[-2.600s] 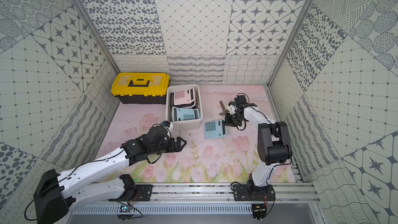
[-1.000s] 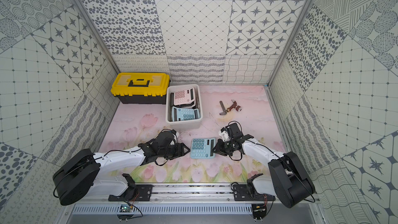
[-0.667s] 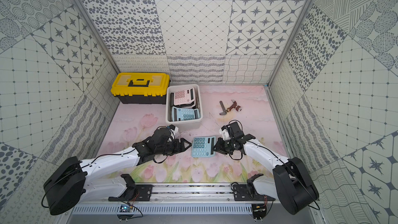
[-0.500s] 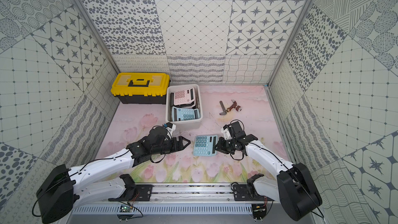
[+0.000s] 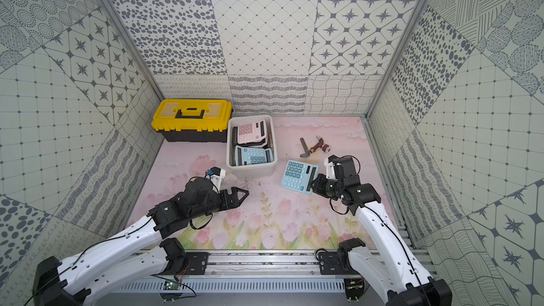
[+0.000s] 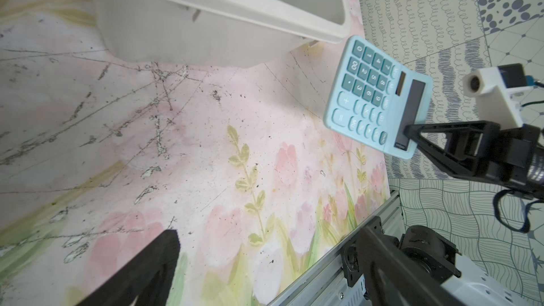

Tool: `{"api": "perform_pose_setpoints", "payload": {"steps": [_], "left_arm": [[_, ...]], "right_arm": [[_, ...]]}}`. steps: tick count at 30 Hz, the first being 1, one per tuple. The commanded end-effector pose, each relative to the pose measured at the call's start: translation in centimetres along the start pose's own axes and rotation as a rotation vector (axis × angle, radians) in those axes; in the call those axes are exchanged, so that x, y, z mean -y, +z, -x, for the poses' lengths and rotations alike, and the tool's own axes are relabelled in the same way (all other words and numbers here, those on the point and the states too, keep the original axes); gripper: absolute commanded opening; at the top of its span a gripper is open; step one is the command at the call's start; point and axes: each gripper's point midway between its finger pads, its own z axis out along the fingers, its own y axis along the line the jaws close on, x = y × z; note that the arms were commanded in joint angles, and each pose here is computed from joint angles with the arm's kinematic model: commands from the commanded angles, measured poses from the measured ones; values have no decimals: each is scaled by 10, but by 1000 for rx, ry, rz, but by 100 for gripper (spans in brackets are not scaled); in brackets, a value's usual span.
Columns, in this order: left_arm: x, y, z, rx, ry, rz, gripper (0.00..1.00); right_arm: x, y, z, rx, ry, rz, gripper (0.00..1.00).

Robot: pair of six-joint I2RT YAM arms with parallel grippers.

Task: Put the calculator in the storage box
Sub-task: Place the calculator in the storage box.

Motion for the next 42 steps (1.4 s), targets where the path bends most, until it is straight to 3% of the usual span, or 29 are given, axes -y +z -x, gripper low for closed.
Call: {"api": "perform_pose_setpoints", "payload": {"steps": [1,8,15,28,42], "left_arm": [[-19,-10,3,35,28,88,100],[-20,-11,2,49,18,79,100],[-24,-13,2,65,15,82,100],[-29,-17,2,80,6,95,100],[-31,-17,1,79,12,105,100]], "right_arm": [[-29,-20,27,77,-69,66,0],[-83,-37,61,120,-102,234,0],[-140,-19,75,56,-158,371,0],[-195,50,88,-85,-217,404,0],[-199,130,79,-259,-236,342,0]]}}
